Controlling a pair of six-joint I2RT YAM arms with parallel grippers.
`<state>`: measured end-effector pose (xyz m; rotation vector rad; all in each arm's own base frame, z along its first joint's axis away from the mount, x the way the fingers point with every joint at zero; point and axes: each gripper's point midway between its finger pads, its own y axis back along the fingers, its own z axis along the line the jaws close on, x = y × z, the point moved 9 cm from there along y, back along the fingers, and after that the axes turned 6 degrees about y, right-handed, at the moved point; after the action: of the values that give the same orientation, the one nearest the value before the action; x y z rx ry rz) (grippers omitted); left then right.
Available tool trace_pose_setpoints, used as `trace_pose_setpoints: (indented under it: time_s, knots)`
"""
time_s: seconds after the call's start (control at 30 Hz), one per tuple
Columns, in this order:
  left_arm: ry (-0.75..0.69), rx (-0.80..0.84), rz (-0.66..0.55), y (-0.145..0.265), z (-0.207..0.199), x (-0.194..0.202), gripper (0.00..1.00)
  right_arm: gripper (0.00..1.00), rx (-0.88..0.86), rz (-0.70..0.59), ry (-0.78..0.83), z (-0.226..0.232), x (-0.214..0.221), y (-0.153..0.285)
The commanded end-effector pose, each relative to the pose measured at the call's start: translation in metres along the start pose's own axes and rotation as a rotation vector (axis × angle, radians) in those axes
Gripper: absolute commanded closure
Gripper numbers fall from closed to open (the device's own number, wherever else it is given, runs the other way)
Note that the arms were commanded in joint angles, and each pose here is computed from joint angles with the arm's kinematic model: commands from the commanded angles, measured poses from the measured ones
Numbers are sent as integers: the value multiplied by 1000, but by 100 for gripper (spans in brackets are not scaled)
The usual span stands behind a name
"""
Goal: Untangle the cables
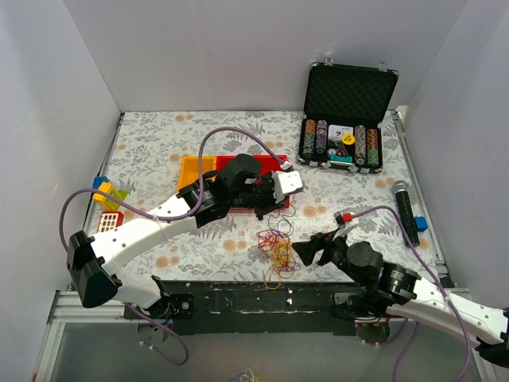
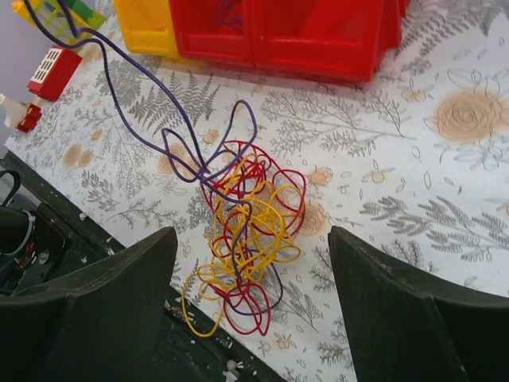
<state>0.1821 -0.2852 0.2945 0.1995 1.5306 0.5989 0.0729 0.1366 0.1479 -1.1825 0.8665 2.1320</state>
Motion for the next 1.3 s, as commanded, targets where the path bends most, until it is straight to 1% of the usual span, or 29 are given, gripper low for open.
trace_pose_setpoints:
  time_s: [0.0,0.13,0.27,0.33,0.43,0.57,0.7,0.73,0.8,0.83,0.87,0.93,1.0,1.17,1.2,1.27]
  knots:
    - [73,-58,-13,5,-1,3,100,13,-117,-188,104,29,-51,-7]
    - [76,-113,-41,11,4,-8,100,11,-135,-220,179,42,-62,-23]
    - [72,-112,-84,24,4,-30,100,11,-129,-230,226,44,-54,-42]
    - [80,-98,-87,30,2,-36,100,10,-127,-226,245,44,-49,-50]
    - [97,-95,-100,39,-1,-42,100,10,-132,-203,268,46,-40,-62]
    - [99,-78,-136,51,-6,-46,100,16,-91,-129,276,43,-23,-79]
    - [106,-116,-207,66,-3,-70,100,25,-75,-34,265,42,-4,-91]
    - [107,-121,-229,70,-3,-76,100,28,-75,-10,258,41,2,-93]
    - [116,-143,-289,82,-2,-90,100,43,-83,41,242,39,14,-95]
    - [117,-157,-326,87,-2,-96,100,52,-81,63,229,38,19,-96]
    - [114,-176,-365,93,-1,-101,100,58,-78,90,224,36,24,-96]
    - [102,-215,-442,104,1,-111,100,63,-76,130,214,33,34,-96]
    - [93,-262,-519,117,4,-126,100,62,-75,167,199,30,43,-94]
    - [16,-369,-720,152,12,-171,100,54,-59,221,171,19,59,-86]
    - [14,-426,-763,162,17,-180,100,53,-55,224,166,17,62,-84]
    - [-9,-484,-826,175,21,-195,100,51,-53,234,156,14,66,-81]
